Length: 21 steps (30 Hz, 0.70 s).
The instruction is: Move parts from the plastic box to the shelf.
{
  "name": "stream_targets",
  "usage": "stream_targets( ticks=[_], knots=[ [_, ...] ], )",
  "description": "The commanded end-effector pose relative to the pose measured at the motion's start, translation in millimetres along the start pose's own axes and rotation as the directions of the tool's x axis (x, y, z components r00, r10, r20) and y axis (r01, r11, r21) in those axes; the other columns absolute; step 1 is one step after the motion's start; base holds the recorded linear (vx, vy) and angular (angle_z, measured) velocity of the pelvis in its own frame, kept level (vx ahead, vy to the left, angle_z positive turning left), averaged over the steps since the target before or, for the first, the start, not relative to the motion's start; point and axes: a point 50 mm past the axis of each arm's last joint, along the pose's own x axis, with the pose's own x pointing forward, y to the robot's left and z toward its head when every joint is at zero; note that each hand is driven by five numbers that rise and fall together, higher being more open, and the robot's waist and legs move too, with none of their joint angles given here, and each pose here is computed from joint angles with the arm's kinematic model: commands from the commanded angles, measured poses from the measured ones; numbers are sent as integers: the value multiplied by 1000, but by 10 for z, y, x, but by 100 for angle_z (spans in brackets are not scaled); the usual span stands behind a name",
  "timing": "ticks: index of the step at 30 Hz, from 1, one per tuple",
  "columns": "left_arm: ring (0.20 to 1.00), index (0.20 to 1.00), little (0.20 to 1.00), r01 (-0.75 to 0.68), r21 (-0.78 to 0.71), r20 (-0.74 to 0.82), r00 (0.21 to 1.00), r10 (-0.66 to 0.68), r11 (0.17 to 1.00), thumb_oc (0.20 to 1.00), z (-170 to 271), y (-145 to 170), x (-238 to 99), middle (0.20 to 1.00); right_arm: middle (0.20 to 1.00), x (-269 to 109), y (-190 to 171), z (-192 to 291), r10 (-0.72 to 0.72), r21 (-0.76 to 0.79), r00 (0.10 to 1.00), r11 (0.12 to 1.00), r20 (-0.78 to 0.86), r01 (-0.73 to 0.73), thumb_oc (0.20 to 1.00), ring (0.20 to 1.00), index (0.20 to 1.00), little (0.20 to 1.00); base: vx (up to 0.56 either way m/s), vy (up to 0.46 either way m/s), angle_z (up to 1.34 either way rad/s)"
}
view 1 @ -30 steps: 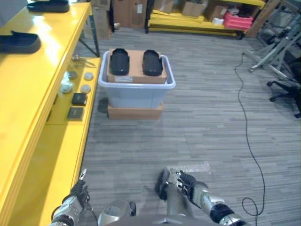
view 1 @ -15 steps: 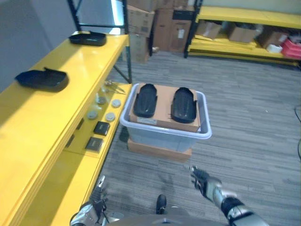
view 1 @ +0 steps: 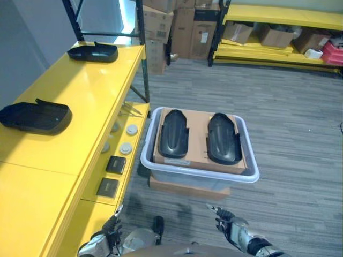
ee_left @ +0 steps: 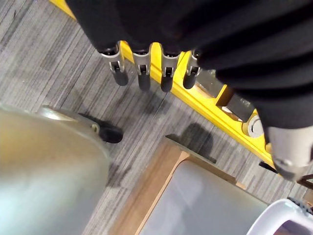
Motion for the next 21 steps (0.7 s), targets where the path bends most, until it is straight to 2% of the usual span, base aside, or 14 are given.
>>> stream_targets(
  ticks=[1, 8, 11, 13, 14, 18, 21],
  knots=[
    [1000, 1000, 1000, 16, 15, 36, 999, -16, 1000, 1000, 112, -87, 34, 1000, 1000, -9, -61, 113, -24, 29, 999, 999, 47, 23, 1000, 1000, 1000, 1000, 17, 64, -1],
    [1000, 1000, 1000, -38, 8, 45, 998, 37, 999, 1000, 57, 84, -10, 1000, 1000, -16, 75, 81, 44, 89, 995, 995, 89, -52, 1000, 1000, 1000, 1000, -27, 6, -30],
    [1000, 1000, 1000, -38, 25, 67, 997, 37, 999, 1000, 175, 169, -24, 1000, 1000, -31, 147, 191, 85, 137, 981, 984, 172, -110, 1000, 1000, 1000, 1000, 56, -445, 11],
    [1000, 1000, 1000, -38, -27, 75, 996, 40, 999, 1000, 235, 147, -4, 1000, 1000, -48, 146, 240, 115, 97, 970, 986, 214, -138, 1000, 1000, 1000, 1000, 170, -731, 61],
    [1000, 1000, 1000, -22, -69, 68, 997, 27, 997, 1000, 172, 87, 14, 1000, 1000, -60, 148, 242, 121, 30, 958, 991, 259, -134, 1000, 1000, 1000, 1000, 136, -515, 86],
    [1000, 1000, 1000, -11, -145, 68, 997, 22, 989, 1000, 68, -41, 29, 1000, 1000, -96, 143, 250, 207, -10, 942, 977, 265, -212, 1000, 1000, 1000, 1000, 51, -437, 17],
    [1000, 1000, 1000, 8, -117, 63, 998, -1, 993, 1000, 36, -66, 28, 1000, 1000, -108, 63, 229, 200, -3, 939, 978, 278, -207, 1000, 1000, 1000, 1000, -34, -224, 5]
  ],
)
